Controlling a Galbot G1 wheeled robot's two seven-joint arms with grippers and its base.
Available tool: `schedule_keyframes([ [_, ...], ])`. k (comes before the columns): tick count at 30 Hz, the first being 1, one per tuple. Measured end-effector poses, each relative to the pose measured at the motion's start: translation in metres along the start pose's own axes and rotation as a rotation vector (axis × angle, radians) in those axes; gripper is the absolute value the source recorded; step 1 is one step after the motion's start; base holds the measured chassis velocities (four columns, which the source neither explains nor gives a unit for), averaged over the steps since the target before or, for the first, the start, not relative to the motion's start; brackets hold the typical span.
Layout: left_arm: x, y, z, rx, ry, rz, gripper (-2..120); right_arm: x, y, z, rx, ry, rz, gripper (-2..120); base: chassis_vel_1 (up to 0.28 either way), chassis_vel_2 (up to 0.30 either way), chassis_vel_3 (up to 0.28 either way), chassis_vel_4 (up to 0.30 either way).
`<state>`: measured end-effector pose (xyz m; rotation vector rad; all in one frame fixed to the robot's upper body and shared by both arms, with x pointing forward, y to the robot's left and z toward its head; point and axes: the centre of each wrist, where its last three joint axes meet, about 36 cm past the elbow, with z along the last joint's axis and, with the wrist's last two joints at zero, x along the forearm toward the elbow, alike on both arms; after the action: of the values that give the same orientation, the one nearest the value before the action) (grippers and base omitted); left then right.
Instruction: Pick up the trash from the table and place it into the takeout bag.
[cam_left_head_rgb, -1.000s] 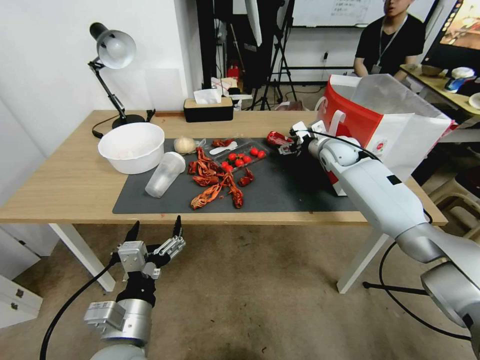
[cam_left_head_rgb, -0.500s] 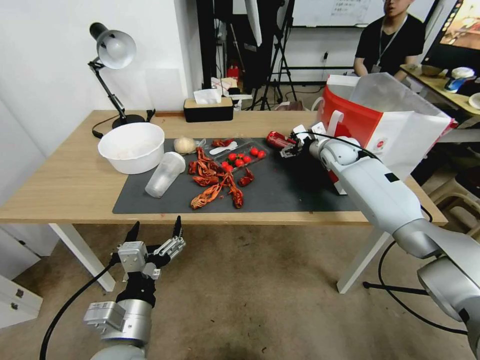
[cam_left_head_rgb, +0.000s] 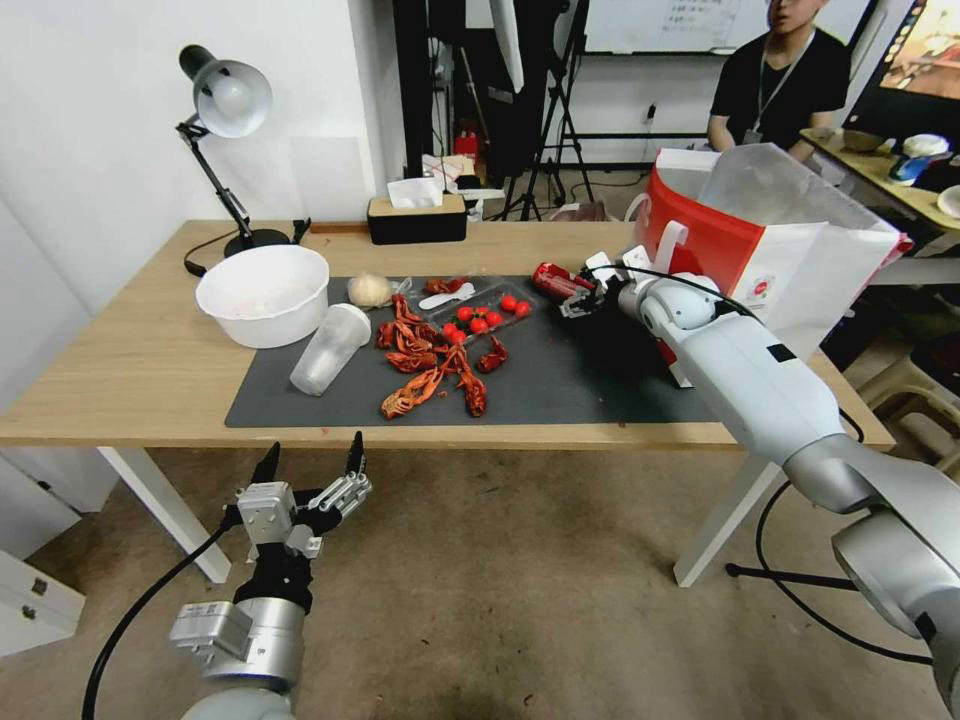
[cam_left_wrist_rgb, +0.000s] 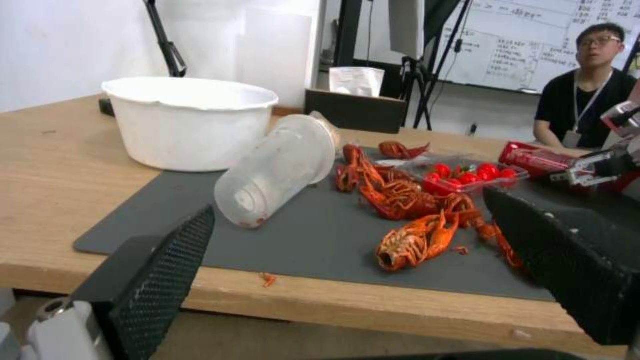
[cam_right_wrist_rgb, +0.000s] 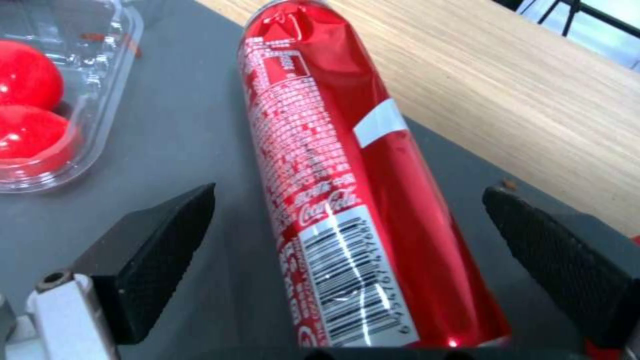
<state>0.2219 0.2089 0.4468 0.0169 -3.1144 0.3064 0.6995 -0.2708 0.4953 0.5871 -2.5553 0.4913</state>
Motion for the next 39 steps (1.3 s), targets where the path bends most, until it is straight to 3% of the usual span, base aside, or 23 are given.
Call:
schedule_keyframes([
  [5,0.0,0.0,0.0,0.0,0.0,-0.001,100,-0.001,0.001,0.0,-0.003,0.001,-0.005,93,0.0,0.0,0.0,0.0],
  [21,-0.001,0.0,0.001,0.001,-0.002,-0.006,100,-0.001,0.003,0.004,-0.039,0.01,-0.024,41,0.0,0.0,0.0,0.0],
  [30,-0.001,0.001,0.0,0.0,-0.006,-0.007,100,0.003,0.004,0.002,-0.046,-0.003,-0.025,41,0.0,0.0,0.0,0.0],
  [39,-0.001,0.0,-0.003,0.001,-0.015,-0.006,100,0.03,0.014,-0.031,-0.058,-0.076,0.019,41,0.0,0.0,0.0,0.0],
])
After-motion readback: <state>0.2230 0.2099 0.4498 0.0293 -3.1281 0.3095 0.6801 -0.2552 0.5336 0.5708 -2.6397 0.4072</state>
